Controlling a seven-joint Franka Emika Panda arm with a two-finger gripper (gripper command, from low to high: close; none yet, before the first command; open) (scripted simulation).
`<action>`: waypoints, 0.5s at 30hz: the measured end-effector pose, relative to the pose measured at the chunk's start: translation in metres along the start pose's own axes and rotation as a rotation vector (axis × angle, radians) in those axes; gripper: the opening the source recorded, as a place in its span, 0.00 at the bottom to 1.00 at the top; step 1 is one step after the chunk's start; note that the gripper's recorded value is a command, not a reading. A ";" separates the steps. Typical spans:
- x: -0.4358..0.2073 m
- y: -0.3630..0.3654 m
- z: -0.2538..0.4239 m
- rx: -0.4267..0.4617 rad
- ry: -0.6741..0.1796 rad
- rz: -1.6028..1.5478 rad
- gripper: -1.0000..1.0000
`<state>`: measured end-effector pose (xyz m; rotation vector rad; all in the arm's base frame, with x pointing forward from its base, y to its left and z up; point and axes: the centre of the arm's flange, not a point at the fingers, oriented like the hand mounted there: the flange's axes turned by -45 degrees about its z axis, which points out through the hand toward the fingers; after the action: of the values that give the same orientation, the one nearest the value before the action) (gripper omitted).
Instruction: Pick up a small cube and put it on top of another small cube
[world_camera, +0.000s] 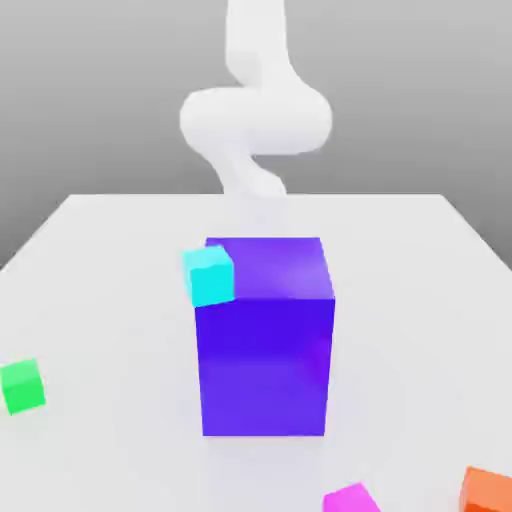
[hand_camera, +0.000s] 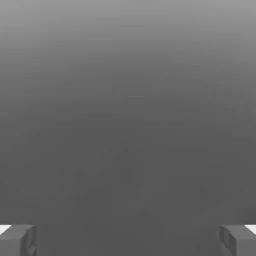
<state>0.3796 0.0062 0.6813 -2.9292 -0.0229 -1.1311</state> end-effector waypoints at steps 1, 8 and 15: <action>0.001 -0.003 0.019 0.003 -0.027 -0.012 0.50; -0.010 -0.024 0.144 0.027 -0.203 -0.093 0.50; -0.052 -0.049 0.262 0.058 -0.376 -0.177 0.50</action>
<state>0.5167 0.0565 0.4521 -3.0864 -0.3132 -0.5608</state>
